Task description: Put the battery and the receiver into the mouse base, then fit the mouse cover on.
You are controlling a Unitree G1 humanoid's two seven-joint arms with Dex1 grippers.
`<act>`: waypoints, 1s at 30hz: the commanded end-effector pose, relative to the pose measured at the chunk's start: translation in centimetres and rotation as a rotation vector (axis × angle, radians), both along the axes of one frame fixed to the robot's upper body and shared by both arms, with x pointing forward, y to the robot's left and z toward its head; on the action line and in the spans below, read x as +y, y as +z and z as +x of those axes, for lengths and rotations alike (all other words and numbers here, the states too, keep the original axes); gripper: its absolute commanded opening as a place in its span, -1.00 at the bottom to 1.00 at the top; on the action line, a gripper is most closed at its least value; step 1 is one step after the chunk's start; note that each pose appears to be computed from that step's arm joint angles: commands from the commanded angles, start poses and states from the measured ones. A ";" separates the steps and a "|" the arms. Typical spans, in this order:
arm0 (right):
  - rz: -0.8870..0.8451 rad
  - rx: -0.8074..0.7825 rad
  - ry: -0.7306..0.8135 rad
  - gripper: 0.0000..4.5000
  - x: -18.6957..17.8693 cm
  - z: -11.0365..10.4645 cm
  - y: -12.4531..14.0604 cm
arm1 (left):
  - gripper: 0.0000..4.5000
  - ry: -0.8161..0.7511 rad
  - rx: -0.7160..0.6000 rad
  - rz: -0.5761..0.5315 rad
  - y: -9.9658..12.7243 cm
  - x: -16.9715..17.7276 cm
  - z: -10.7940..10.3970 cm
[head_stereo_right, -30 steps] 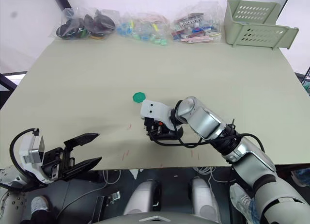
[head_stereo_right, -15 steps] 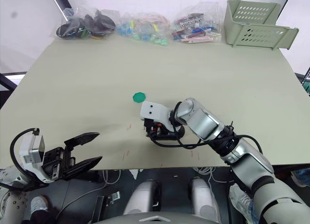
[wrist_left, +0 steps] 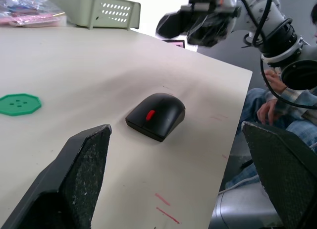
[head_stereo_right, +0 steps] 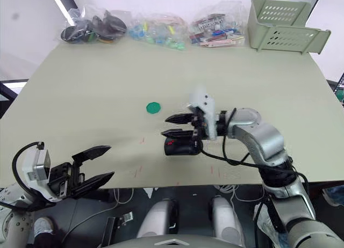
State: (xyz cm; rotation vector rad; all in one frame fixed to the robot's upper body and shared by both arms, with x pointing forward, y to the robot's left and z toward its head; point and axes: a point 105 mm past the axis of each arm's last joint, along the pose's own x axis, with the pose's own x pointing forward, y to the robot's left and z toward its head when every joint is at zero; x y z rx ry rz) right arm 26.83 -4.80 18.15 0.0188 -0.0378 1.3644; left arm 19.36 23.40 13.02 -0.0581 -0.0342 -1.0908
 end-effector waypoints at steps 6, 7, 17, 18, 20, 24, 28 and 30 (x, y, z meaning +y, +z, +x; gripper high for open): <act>0.097 -0.003 -0.121 -0.06 -0.8 0.2 -3.6 | 1.00 -0.018 -0.023 0.009 0.4 0.0 0.4; 0.099 0.000 -0.127 -0.06 -0.6 0.2 -4.1 | 1.00 -0.017 -0.024 0.011 0.5 0.1 0.5; -0.078 0.062 -0.255 -0.06 0.1 2.1 -11.6 | 1.00 -0.006 -0.028 0.013 0.6 0.1 0.5; -0.097 0.076 -0.248 -0.06 0.1 2.0 -12.3 | 1.00 -0.003 -0.027 0.015 0.6 0.2 0.5; -0.108 0.073 -0.243 -0.06 -0.2 1.9 -12.9 | 1.00 -0.003 -0.025 0.014 0.6 0.1 0.4; 0.018 0.052 -0.271 -0.06 -0.8 2.4 -10.4 | 1.00 0.027 -0.020 0.007 0.6 0.2 0.7; 0.137 -0.053 -0.255 -0.06 -2.3 1.6 -6.1 | 1.00 0.114 -0.027 -0.038 1.1 0.6 1.5; 0.130 -0.059 -0.256 -0.06 -3.2 1.3 -5.3 | 1.00 0.140 -0.030 -0.029 1.1 0.6 1.6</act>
